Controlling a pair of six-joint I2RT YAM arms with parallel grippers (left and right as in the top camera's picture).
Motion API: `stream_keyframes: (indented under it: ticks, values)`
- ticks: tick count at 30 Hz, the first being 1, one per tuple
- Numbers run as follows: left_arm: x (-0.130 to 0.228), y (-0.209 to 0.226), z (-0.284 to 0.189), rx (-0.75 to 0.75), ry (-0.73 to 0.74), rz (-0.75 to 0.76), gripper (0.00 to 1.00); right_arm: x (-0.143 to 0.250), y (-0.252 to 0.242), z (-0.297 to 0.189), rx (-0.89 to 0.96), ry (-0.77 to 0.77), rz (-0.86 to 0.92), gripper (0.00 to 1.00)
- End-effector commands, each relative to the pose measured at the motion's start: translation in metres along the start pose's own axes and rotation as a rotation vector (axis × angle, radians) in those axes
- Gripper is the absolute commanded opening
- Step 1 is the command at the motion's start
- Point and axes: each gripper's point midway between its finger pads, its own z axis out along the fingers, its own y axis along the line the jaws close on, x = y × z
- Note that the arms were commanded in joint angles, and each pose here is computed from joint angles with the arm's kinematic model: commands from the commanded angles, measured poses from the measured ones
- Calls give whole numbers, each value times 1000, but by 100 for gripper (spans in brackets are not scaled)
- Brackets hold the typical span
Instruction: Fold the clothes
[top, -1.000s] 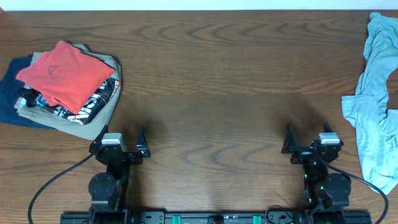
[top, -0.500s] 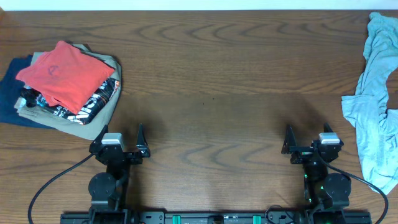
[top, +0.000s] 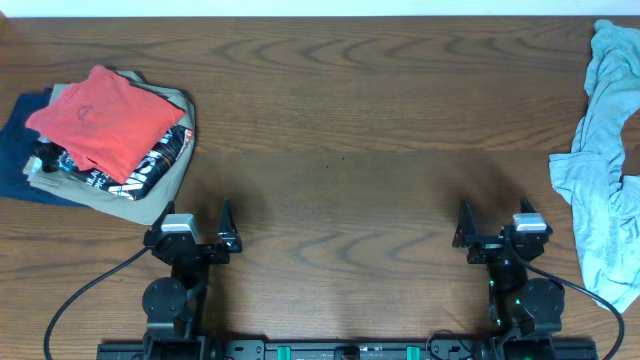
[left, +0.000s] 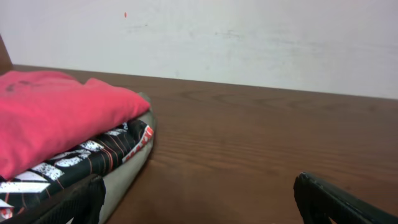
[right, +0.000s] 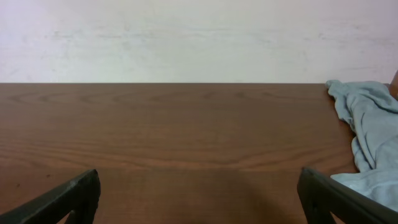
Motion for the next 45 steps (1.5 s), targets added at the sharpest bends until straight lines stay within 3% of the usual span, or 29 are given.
stream_keyframes:
  ticks: [1, 8, 18, 35, 39, 45]
  values:
    - [13, 4, 0, -18, 45, -75, 98, 1, -1, 0, 0, 2, -10, 99]
    - [6, -7, -4, 32, 78, -124, 98, 1, -1, -1, 1, 16, -11, 99]
    - [-8, -17, -11, 40, 276, -143, 98, -7, -3, -6, 22, 139, -14, 99]
    - [-46, -23, -5, -68, 770, -160, 98, -21, -16, 31, 110, 679, 22, 99]
    - [-55, -24, -1, -80, 823, -161, 98, -16, -36, 50, 173, 815, 56, 99]
    - [-49, -23, 5, -88, 859, -163, 98, 0, -66, 83, 250, 865, 79, 99]
